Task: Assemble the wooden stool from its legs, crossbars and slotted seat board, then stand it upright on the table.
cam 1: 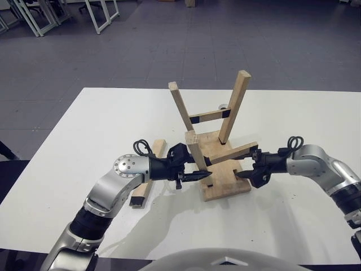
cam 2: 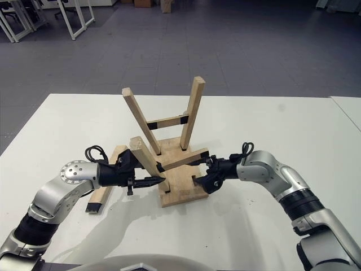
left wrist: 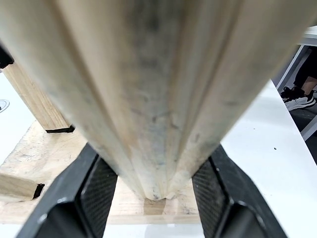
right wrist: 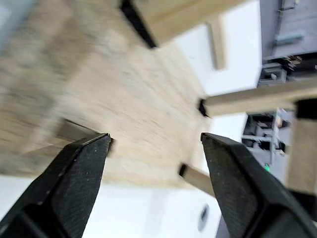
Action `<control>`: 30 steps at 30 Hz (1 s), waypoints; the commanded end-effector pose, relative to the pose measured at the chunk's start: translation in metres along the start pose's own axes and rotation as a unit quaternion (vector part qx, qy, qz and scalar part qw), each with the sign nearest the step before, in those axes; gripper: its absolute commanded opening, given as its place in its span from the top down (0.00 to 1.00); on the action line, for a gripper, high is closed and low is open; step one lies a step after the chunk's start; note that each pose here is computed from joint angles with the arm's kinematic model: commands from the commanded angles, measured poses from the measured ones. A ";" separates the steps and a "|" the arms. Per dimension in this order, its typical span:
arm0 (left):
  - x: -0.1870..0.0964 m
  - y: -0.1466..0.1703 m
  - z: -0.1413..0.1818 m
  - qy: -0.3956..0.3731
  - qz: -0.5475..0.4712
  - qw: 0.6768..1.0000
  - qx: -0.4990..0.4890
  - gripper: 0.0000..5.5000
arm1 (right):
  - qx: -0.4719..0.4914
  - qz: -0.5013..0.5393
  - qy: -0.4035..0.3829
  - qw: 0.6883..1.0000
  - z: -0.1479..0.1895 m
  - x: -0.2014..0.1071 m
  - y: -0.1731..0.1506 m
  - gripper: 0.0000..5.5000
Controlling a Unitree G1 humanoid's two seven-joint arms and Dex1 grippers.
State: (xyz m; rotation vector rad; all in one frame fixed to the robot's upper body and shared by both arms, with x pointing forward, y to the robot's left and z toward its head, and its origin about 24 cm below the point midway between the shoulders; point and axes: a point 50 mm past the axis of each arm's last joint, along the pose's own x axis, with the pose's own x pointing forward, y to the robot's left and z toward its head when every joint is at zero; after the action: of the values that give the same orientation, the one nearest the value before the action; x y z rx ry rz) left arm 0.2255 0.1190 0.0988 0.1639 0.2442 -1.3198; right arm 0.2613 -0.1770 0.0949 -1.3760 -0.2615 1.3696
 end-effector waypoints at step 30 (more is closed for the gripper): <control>-0.003 -0.010 -0.046 0.185 0.057 0.980 0.048 0.63 | 0.169 0.021 0.005 0.985 0.016 0.025 0.047 0.39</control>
State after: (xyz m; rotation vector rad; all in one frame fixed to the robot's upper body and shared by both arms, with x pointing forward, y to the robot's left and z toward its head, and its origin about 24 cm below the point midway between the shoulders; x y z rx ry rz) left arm 0.2206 0.1181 0.0995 0.4264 0.2195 -1.2424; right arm 0.2443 -0.1869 0.0540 -1.1882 0.0749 1.2822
